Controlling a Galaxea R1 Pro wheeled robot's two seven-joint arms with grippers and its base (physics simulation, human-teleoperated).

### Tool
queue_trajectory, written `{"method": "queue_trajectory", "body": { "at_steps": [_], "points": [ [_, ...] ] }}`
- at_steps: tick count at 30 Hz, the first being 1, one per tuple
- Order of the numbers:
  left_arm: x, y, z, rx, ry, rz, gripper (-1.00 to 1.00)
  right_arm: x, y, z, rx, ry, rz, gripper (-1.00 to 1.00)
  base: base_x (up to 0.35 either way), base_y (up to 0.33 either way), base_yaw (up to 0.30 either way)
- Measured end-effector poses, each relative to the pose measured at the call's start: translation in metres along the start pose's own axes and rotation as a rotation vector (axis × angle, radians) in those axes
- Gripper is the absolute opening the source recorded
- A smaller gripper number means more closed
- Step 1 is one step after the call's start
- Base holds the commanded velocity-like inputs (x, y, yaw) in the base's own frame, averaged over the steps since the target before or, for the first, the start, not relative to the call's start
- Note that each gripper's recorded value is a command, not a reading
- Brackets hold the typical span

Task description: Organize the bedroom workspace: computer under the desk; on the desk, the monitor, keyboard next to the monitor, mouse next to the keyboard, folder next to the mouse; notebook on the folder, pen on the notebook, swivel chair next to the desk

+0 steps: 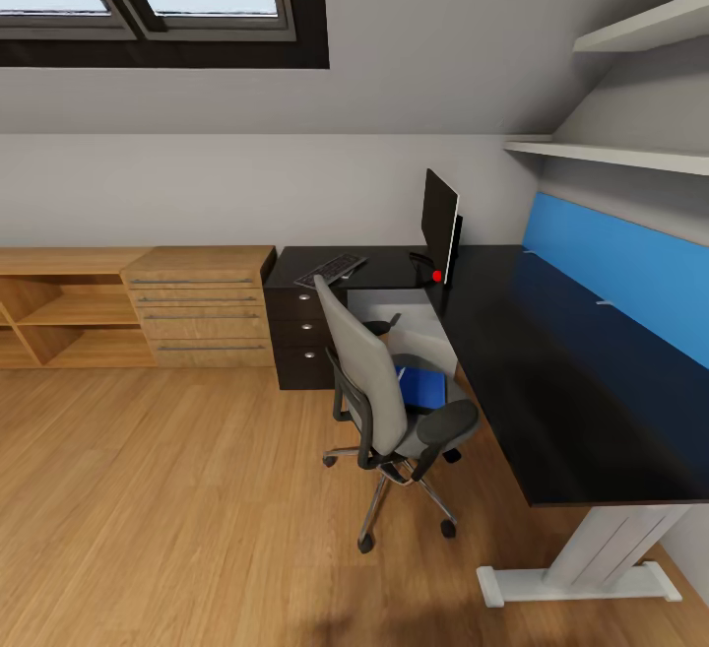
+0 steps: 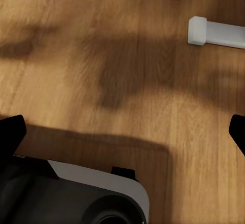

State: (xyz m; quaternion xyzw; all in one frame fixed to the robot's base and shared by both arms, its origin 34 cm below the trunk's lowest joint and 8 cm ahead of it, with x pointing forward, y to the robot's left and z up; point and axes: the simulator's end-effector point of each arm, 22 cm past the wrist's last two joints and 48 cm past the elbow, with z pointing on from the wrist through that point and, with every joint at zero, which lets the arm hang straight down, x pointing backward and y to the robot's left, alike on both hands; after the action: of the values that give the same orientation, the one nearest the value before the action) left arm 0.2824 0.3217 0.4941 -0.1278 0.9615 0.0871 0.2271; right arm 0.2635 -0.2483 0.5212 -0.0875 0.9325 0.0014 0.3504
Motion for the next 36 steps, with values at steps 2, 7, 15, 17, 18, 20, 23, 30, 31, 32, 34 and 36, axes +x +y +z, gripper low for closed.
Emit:
{"method": "queue_trajectory", "body": {
  "at_steps": [2, 7, 15, 17, 18, 20, 23, 30, 31, 32, 34, 36],
  "points": [
    [-0.0007, 0.0015, 0.0003, -0.002, -0.001, 0.0, 1.0, 0.0, 0.0, 0.0, 0.0, 0.0, 0.0, 1.0, 0.0, 0.0, 0.0],
    [-0.0014, 0.0034, 0.0006, -0.004, -0.002, 0.0, 1.0, 0.0001, 0.0, 0.0, 0.0, 0.0, 0.0, 1.0, 0.0, 0.0, 0.0],
    [-0.0017, 0.004, 0.0007, -0.005, -0.003, 0.0, 1.0, 0.0001, 0.0, 0.0, 0.0, 0.0, 0.0, 1.0, 0.0, 0.0, 0.0],
    [-0.0017, 0.0041, 0.0007, -0.005, -0.003, 0.0, 1.0, 0.0001, 0.0, 0.0, 0.0, 0.0, 0.0, 1.0, 0.0, 0.0, 0.0],
    [-0.0018, 0.0041, 0.0007, -0.005, -0.003, 0.0, 1.0, 0.0001, 0.0, 0.0, 0.0, 0.0, 0.0, 1.0, 0.0, 0.0, 0.0],
    [-0.0021, 0.0041, 0.0007, -0.005, -0.004, 0.0, 1.0, 0.0, 0.0, 0.0, 0.0, 0.0, 0.0, 1.0, 0.0, 0.0, 0.0],
    [-0.0025, 0.0041, 0.0007, -0.005, -0.006, 0.0, 1.0, -0.0001, 0.0, 0.0, 0.0, 0.0, 0.0, 1.0, 0.0, 0.0, 0.0],
    [-0.0025, 0.0036, 0.0007, -0.004, -0.007, 0.0, 1.0, -0.0001, 0.0, 0.0, 0.0, -0.001, 0.0, 1.0, 0.0, 0.0, 0.0],
    [-0.0024, 0.0032, 0.0006, -0.004, -0.007, 0.0, 1.0, -0.0001, 0.0, 0.0, 0.0, -0.001, 0.0, 1.0, 0.0, 0.0, 0.0],
    [-0.0023, 0.0026, 0.0005, -0.003, -0.007, 0.0, 1.0, -0.0002, 0.0, 0.0, 0.0, -0.001, 0.0, 1.0, 0.0, 0.0, 0.0],
    [-0.0021, 0.0015, 0.0004, -0.001, -0.006, 0.0, 1.0, 0.0, 0.0, 0.0, 0.0, 0.0, 0.0, 1.0, 0.0, 0.0, 0.0],
    [-0.0022, 0.0016, 0.0004, -0.001, -0.007, 0.001, 1.0, 0.0, 0.0, 0.0, 0.0, 0.0, 0.0, 1.0, 0.0, 0.0, 0.0]
  ]
}}
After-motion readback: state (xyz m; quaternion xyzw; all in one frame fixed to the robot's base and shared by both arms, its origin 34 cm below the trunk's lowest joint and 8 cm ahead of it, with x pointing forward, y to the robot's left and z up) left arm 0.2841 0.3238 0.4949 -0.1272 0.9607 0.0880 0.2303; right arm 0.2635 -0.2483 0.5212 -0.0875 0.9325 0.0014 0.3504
